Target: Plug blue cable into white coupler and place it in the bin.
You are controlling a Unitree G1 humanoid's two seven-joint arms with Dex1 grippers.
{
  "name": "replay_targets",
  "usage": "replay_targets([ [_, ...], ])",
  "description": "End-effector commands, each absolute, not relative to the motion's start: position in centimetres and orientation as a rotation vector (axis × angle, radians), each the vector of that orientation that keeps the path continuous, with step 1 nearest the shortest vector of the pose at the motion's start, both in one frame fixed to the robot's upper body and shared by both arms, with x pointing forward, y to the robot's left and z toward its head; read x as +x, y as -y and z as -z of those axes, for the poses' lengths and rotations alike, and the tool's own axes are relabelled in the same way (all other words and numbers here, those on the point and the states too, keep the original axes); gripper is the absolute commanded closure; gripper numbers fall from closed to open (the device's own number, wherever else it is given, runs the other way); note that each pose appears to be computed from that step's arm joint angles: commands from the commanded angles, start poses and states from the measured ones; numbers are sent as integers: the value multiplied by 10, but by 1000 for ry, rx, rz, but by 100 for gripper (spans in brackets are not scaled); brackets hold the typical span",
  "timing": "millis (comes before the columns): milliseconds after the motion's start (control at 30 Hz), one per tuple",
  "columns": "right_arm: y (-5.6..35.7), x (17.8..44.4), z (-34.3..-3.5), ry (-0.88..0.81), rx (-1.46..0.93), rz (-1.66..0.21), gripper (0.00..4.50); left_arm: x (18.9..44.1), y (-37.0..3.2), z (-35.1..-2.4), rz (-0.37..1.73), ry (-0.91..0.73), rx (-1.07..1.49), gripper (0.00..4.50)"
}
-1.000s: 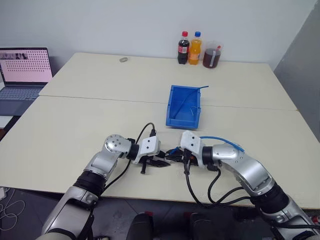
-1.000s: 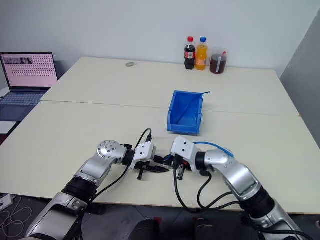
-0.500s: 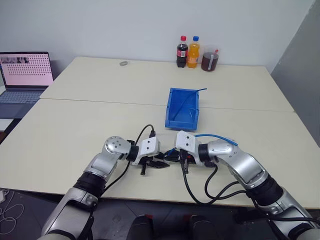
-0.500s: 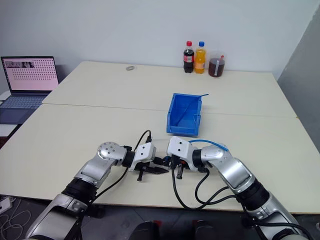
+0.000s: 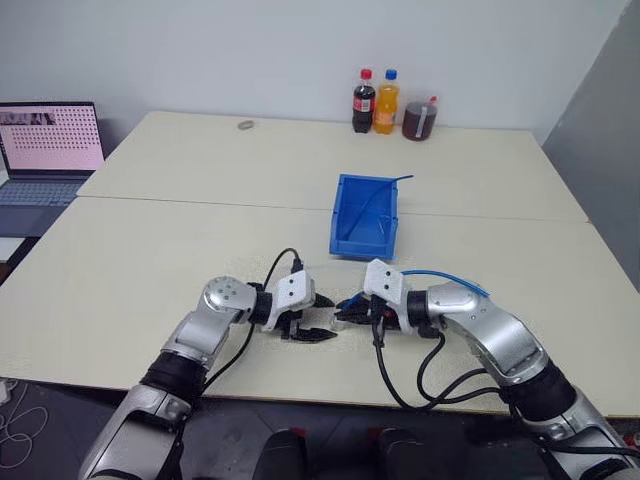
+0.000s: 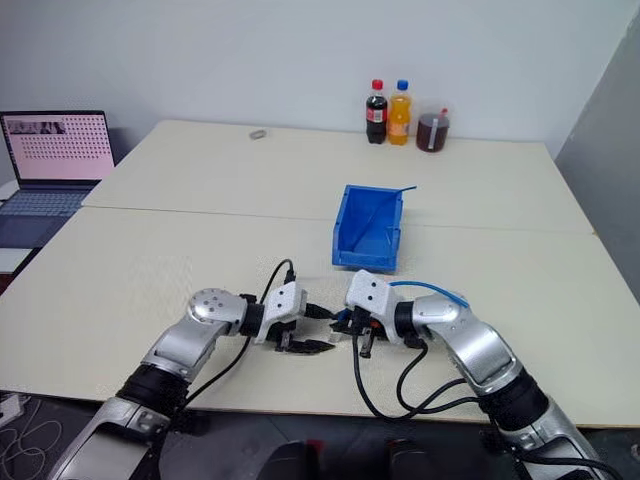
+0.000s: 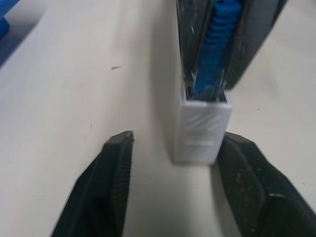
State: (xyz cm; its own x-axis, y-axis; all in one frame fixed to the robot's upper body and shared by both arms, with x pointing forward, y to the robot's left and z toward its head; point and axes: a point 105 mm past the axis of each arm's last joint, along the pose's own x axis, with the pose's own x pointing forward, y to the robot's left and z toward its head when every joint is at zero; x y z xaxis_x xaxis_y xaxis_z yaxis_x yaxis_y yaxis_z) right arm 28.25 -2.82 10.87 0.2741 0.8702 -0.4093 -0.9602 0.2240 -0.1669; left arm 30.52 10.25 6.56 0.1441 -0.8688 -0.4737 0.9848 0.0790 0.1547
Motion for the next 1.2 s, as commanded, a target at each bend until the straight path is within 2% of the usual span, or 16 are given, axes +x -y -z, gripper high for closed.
replay_targets([
  [33, 31, 280, -134, -163, -407, -1267, 439, 304, -105, -91, 1383, -211, 453, 73],
  [133, 37, 278, -147, -135, -383, -1264, 439, 303, -112, -105, 1335, -194, 438, 8],
  [267, 61, 293, -182, -33, -320, -1172, 439, 316, -126, -137, 1144, -95, 463, 0],
  [367, 77, 330, -208, 27, -236, -1020, 439, 325, -132, -154, 1036, -57, 474, 0],
  [467, 79, 365, -229, 60, -179, -953, 439, 332, -132, -165, 984, -32, 462, 0],
  [667, 71, 427, -242, -4, -184, -863, 439, 338, -132, -169, 964, -17, 484, 0],
  [767, 78, 440, -236, -91, -267, -870, 360, 339, -132, -168, 963, -14, 494, 0],
  [933, 114, 438, -235, -234, -503, -933, 242, 341, -138, -166, 951, -13, 511, 0],
  [1033, 135, 428, -235, -301, -599, -987, 172, 343, -143, -166, 937, -17, 513, 0],
  [1067, 143, 422, -231, -333, -638, -1017, 164, 344, -145, -167, 928, -18, 509, 0],
  [1200, 163, 398, -214, -419, -749, -1128, 72, 347, -153, -166, 917, -30, 485, 0],
])
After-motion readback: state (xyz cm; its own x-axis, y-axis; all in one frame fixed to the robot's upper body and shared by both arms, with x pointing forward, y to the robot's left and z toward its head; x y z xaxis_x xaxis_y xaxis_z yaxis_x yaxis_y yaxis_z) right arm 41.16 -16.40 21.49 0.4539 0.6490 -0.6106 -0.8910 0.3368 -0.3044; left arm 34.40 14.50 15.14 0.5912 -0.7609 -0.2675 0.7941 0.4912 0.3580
